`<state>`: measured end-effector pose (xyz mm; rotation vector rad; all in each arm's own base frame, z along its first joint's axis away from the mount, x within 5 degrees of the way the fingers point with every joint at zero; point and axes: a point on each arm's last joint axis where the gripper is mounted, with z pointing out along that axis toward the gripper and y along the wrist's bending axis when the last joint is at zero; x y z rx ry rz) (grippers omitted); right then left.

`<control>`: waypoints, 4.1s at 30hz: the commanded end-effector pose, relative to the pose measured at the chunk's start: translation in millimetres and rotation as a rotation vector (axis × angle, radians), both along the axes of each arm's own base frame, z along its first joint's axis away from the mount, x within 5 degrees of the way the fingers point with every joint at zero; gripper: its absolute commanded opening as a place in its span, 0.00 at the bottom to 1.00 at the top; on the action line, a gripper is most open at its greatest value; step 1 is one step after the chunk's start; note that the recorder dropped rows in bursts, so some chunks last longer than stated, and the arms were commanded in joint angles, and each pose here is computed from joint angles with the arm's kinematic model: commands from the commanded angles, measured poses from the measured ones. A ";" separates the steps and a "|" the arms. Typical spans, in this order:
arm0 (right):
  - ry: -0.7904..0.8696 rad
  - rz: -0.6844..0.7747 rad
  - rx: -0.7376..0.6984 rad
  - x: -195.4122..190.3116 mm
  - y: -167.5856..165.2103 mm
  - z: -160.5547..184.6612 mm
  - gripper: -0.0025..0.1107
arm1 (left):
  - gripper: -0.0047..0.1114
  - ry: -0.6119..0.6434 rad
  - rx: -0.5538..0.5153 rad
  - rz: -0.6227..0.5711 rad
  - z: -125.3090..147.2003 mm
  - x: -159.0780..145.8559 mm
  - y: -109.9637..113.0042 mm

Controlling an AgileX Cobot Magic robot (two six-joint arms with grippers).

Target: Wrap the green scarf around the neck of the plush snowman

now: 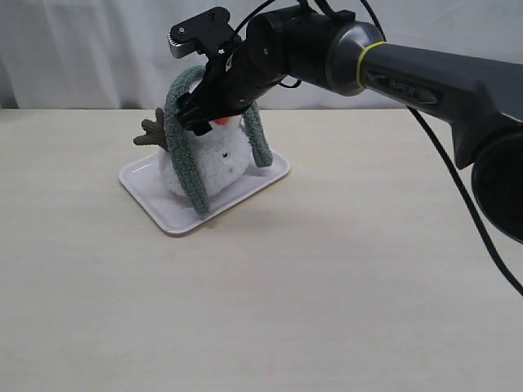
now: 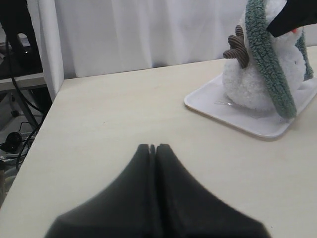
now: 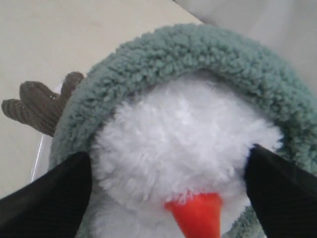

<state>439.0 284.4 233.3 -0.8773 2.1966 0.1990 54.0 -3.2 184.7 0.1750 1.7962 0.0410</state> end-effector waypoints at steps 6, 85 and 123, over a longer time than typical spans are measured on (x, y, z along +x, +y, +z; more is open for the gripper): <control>-0.045 0.028 -0.049 0.3 1.0 1.5 0.71 | 0.04 -0.012 -0.004 -0.007 0.7 0.1 -0.5; 0.150 -0.165 -0.059 -11.0 -16.4 8.2 0.06 | 0.04 -0.012 -0.004 -0.007 0.7 0.1 -0.5; 0.032 -0.412 0.106 -87.1 -104.7 -10.3 0.06 | 0.04 -0.012 -0.004 -0.007 0.7 0.1 -0.5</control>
